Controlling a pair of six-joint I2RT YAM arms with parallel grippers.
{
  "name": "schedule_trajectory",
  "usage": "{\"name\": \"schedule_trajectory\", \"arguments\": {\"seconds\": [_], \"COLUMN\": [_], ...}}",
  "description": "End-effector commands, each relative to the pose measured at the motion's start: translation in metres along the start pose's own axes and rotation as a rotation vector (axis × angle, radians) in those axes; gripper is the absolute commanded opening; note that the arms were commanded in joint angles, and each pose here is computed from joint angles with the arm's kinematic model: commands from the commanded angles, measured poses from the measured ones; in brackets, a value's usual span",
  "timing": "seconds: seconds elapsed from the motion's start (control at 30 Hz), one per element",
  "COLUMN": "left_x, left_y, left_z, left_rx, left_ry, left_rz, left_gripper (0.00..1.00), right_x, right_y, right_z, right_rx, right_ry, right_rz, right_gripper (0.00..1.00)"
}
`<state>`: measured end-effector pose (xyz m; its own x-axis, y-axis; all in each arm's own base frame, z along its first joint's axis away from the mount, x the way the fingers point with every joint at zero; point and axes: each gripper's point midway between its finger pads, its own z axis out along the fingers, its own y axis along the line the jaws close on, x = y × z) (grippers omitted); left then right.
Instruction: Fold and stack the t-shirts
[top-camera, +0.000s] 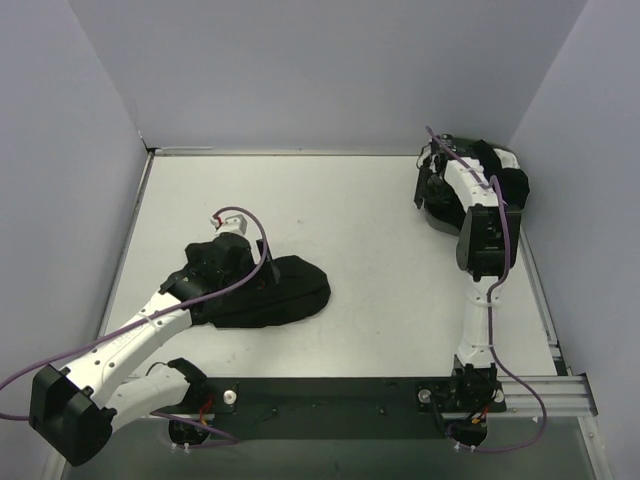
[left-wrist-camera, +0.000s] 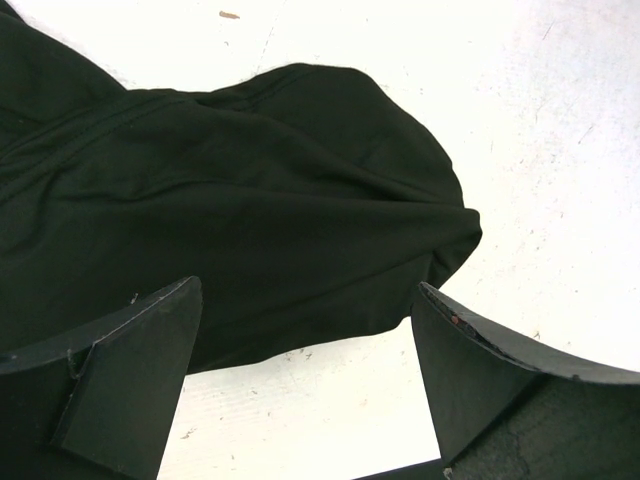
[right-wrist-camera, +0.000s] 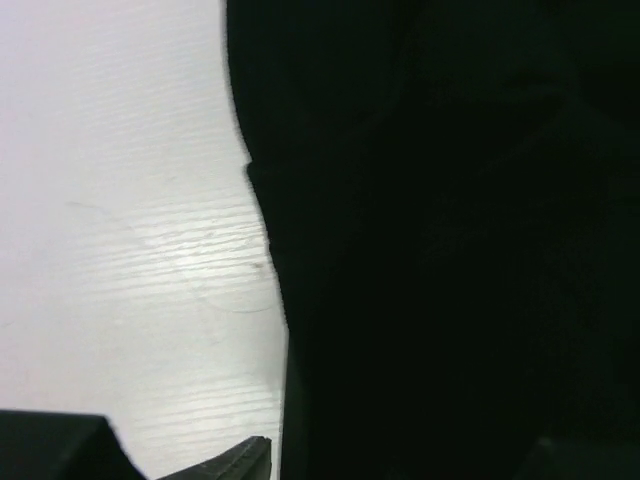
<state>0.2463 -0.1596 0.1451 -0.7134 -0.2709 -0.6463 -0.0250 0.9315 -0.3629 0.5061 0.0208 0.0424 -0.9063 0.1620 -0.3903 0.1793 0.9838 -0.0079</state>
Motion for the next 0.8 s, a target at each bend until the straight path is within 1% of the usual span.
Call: {"name": "schedule_trajectory", "arguments": {"seconds": [0.0, 0.07, 0.1, 0.17, 0.2, 0.27, 0.3, 0.37, 0.4, 0.43, 0.5, 0.53, 0.57, 0.6, 0.67, 0.7, 0.77], "left_x": [-0.002, -0.001, -0.001, -0.001, -0.001, 0.0, 0.0, 0.0, 0.0, 0.0, 0.0, -0.001, -0.002, -0.002, -0.005, -0.004, -0.005], "left_y": [-0.006, -0.006, -0.006, -0.007, -0.007, -0.007, -0.008, -0.008, -0.009, -0.009, -0.01, -0.011, -0.011, -0.009, -0.009, -0.007, -0.006], "left_z": [0.0, 0.0, 0.0, 0.0, 0.0, 0.0, 0.001, 0.001, 0.002, 0.003, 0.004, 0.003, 0.002, 0.002, 0.0, -0.001, -0.003], "left_rx": [0.023, 0.023, 0.024, 0.027, 0.027, 0.027, 0.03, 0.033, 0.034, 0.035, 0.032, 0.035, 0.033, 0.027, 0.026, 0.019, 0.015], "left_ry": [-0.02, -0.021, -0.02, -0.022, -0.022, -0.02, -0.022, -0.021, -0.022, -0.02, -0.017, -0.018, -0.024, -0.026, -0.034, -0.031, -0.041], "left_rz": [0.006, 0.01, 0.013, 0.013, 0.015, 0.016, 0.016, 0.016, 0.016, 0.016, 0.017, 0.018, 0.018, 0.019, 0.017, 0.019, 0.016], "left_gripper": [0.96, 0.96, 0.96, 0.96, 0.96, 0.96, 0.96, 0.96, 0.96, 0.96, 0.96, 0.96, 0.96, 0.96, 0.96, 0.96, 0.96], "right_x": [-0.011, -0.02, -0.03, -0.035, -0.042, -0.036, -0.034, -0.026, -0.014, -0.003, 0.009, 0.02, 0.021, 0.025, 0.023, 0.025, 0.018], "right_y": [-0.026, -0.03, -0.028, -0.032, -0.023, -0.014, 0.001, 0.017, 0.026, 0.049, 0.07, 0.082, 0.088, 0.092, 0.096, 0.099, 0.099], "right_z": [-0.014, -0.027, -0.045, -0.063, -0.088, -0.106, -0.13, -0.148, -0.159, -0.164, -0.171, -0.166, -0.162, -0.149, -0.137, -0.12, -0.11], "right_rx": [0.011, 0.026, 0.016, 0.062, 0.059, 0.085, 0.094, 0.098, 0.089, 0.061, 0.028, 0.013, -0.005, -0.014, -0.018, -0.012, -0.018], "right_ry": [-0.004, -0.043, -0.092, -0.149, -0.207, -0.234, -0.28, -0.311, -0.318, -0.324, -0.337, -0.32, -0.321, -0.289, -0.275, -0.242, -0.228], "right_rz": [0.056, 0.061, 0.062, 0.051, 0.03, -0.022, -0.059, -0.097, -0.12, -0.161, -0.183, -0.204, -0.2, -0.193, -0.19, -0.196, -0.19], "right_gripper": [0.66, 0.81, 0.88, 0.94, 0.98, 0.99, 1.0, 1.0, 1.0, 1.0, 1.0, 1.0, 1.0, 1.0, 1.0, 1.0, 1.0]}}
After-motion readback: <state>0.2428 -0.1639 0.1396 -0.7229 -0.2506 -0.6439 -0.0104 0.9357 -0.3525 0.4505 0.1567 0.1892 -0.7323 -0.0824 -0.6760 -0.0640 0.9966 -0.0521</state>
